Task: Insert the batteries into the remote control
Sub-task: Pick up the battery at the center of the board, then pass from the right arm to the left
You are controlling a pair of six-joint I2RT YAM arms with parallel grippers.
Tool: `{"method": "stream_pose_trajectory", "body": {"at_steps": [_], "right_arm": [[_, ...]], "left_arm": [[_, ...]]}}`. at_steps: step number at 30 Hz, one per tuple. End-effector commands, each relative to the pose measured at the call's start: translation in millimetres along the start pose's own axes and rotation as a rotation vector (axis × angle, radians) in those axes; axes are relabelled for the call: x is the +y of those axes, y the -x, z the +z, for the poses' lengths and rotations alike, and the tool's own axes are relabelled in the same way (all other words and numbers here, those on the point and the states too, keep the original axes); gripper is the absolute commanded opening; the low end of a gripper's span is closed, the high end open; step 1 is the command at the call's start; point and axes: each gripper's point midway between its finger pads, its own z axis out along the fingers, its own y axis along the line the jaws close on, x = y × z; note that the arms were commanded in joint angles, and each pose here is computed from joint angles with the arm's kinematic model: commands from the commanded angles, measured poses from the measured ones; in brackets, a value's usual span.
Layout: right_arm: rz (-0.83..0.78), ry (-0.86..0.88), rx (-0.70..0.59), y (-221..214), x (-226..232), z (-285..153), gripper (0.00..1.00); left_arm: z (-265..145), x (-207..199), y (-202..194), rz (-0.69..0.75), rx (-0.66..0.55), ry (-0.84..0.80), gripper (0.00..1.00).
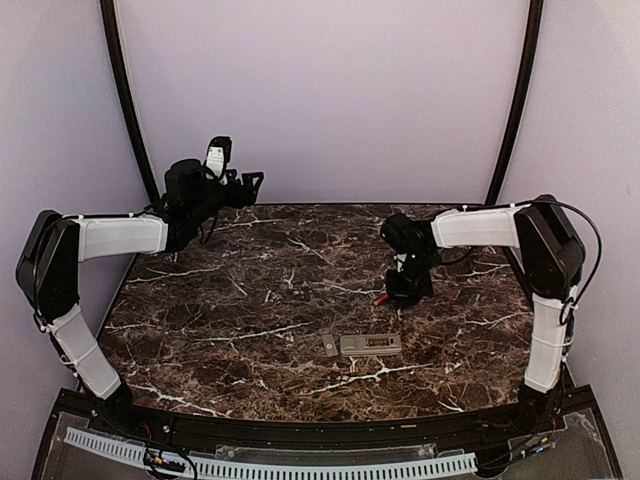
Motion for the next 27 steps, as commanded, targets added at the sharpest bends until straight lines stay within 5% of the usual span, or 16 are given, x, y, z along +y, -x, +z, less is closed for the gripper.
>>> {"method": "stream_pose_trajectory", "body": {"at_steps": [1, 8, 15, 21, 27], "right_arm": [[0.020, 0.034, -0.060, 11.2, 0.8, -34.3, 0.00], [0.004, 0.202, -0.286, 50.2, 29.3, -116.6, 0.00], [-0.080, 0.500, -0.586, 81.7, 79.4, -226.9, 0.00], [-0.253, 0.667, -0.833, 69.5, 110.8, -315.3, 0.00], [-0.422, 0.738, -0.962, 37.8, 128.8, -357.4, 0.00]], "left_arm": [[-7.8, -1.5, 14.0, 0.003, -0.037, -0.017, 0.78], [-12.2, -37.1, 22.7, -0.029, -0.071, -0.204, 0.75], [-32.0, -124.4, 24.0, -0.019, -0.051, -0.569, 0.76], [-52.2, -203.5, 25.5, -0.084, -0.033, -0.805, 0.83], [-68.9, -260.7, 35.2, -0.151, -0.021, -0.976, 0.85]]}}
